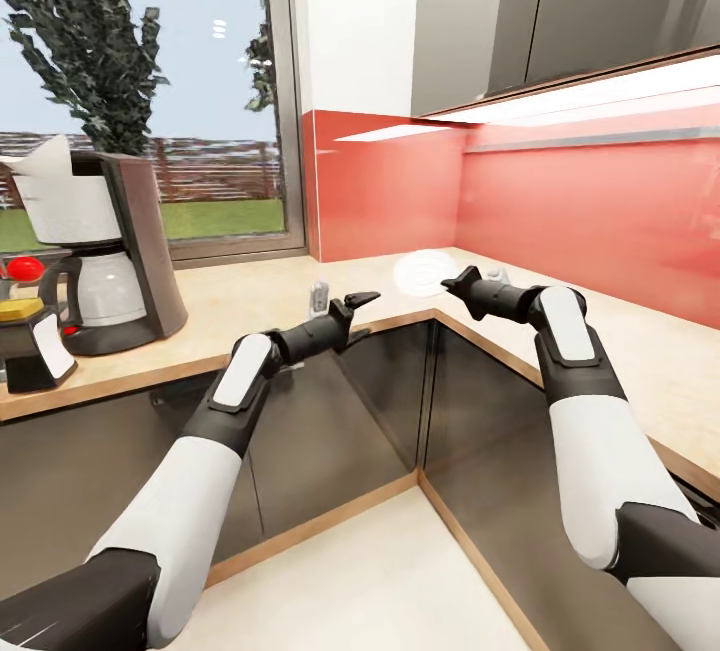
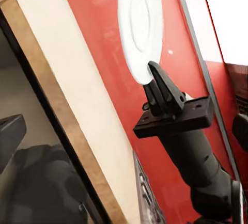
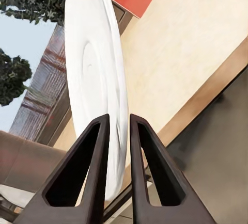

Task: Set up a coffee station on the kitchen countertop: keep the coffee maker on the countertop, move the bottle of coffee from the kitchen shelf to the counter next to the coffee maker, place a paper coffee filter on top of the coffee maker, put the saucer next to the coffee maker with the coffee cup on the saucer, and place the electric kettle next to the coffee maker.

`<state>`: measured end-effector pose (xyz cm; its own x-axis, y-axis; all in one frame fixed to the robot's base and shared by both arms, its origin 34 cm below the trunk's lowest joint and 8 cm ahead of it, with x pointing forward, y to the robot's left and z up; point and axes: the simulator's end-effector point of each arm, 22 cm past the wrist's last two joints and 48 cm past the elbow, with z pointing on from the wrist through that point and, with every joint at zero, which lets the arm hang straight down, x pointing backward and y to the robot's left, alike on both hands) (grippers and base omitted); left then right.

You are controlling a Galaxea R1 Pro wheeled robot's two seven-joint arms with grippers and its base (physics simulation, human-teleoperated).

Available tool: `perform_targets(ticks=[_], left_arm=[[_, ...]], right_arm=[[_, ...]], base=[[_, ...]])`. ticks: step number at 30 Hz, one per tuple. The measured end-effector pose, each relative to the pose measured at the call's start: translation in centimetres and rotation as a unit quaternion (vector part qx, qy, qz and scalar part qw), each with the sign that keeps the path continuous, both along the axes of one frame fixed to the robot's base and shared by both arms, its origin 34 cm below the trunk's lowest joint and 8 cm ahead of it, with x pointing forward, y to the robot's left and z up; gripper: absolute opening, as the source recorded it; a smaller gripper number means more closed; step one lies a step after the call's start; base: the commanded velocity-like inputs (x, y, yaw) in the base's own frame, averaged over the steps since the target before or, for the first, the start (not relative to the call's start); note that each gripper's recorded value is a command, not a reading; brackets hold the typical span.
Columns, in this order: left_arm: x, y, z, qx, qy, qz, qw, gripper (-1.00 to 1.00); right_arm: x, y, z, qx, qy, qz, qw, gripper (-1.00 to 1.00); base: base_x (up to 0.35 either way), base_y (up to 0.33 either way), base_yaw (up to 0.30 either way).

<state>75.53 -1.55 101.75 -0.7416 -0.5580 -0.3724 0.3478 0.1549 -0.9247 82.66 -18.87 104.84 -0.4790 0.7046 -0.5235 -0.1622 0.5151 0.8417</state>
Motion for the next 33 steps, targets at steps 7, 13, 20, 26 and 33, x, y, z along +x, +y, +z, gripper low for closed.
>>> perform_targets(ticks=[7, 13, 20, 26, 33], left_arm=[[-4.3, -0.8, -1.6, -0.026, -0.008, -0.053, 0.9982, 1.00], [-9.2, 0.2, -6.1, -0.036, 0.002, -0.063, 0.9974, 1.00], [-17.2, 7.4, -17.2, -0.030, 0.054, -0.047, 0.9970, 1.00], [-26.5, 17.7, -29.0, -0.038, 0.134, -0.005, 0.9902, 1.00], [-34.1, 30.8, -40.6, -0.066, 0.139, 0.147, 0.9772, 1.00]], right_arm=[[0.0, -0.1, 0.0, 0.000, 0.000, -0.001, 1.0000, -1.00], [0.1, -1.1, 0.0, -0.003, -0.001, -0.008, 1.0000, -1.00], [-0.2, -2.2, 1.4, -0.009, -0.018, -0.016, 0.9997, -1.00], [-0.3, -2.6, 0.9, -0.014, -0.016, -0.019, 0.9996, -1.00], [-0.5, -3.7, 0.6, -0.023, -0.012, -0.020, 0.9995, -1.00]], base=[[0.000, 0.000, 0.000], [0.000, 0.000, 0.000], [0.000, 0.000, 0.000], [0.000, 0.000, 0.000], [0.000, 0.000, 0.000]])
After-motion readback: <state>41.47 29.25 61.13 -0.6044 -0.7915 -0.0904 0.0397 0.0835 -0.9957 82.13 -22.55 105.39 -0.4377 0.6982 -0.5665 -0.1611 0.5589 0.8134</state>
